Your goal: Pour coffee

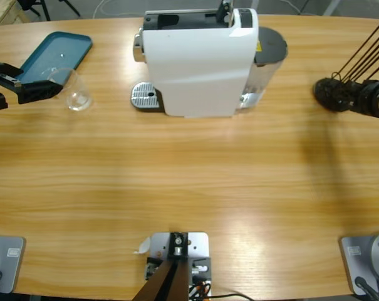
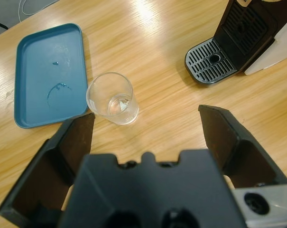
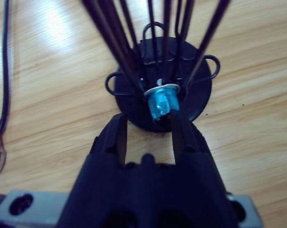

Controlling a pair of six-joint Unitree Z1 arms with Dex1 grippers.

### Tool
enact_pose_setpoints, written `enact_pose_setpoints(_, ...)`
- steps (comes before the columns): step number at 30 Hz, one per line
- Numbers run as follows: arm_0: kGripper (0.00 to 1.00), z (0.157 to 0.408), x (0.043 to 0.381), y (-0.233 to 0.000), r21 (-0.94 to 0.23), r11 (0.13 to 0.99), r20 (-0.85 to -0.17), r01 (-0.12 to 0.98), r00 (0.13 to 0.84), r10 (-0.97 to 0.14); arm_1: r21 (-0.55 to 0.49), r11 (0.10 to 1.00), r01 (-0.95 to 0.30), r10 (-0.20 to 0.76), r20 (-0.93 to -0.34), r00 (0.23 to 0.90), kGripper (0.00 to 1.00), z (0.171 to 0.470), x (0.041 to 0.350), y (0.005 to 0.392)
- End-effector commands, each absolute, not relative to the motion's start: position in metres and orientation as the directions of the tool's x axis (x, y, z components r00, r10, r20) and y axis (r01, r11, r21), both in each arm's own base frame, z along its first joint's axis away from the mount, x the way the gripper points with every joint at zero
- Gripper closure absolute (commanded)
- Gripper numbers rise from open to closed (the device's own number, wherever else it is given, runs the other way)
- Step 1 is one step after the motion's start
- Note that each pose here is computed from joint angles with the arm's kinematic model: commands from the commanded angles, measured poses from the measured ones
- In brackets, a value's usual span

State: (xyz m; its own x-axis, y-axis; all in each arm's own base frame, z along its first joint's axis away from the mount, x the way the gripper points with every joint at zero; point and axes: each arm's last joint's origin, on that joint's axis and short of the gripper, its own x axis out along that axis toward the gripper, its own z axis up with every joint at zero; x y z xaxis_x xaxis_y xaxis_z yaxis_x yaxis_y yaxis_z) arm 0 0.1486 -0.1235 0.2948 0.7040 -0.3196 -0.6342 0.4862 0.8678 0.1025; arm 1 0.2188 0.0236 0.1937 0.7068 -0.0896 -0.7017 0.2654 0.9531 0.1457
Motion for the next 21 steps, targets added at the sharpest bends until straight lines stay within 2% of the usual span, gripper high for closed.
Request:
enact_pose_setpoints(1, 0.055, 0.2808, 0.1498, -0.1282, 0.098, 0.859, -0.674, 0.503, 0.668, -0.315, 0.125, 0.943, 0.308, -0.121, -0.734, 0.668, 0.667, 0.1803, 0.2166, 0.0179)
enact_pose_setpoints(4, 0.055, 0.2808, 0.1498, -0.1282, 0.098, 0.859, -0.674, 0.503, 0.668, -0.315, 0.126, 0.943, 0.308, -0.121, -0.733, 0.67, 0.708, 0.1797, 0.2177, 0.018)
enact_pose_setpoints(21, 0.055, 0.2801, 0.1507, -0.1291, 0.1, 0.858, -0.677, 0.504, 0.666, -0.313, 0.11, 0.938, 0.327, -0.153, -0.717, 0.68, 0.704, 0.183, 0.2133, 0.0155)
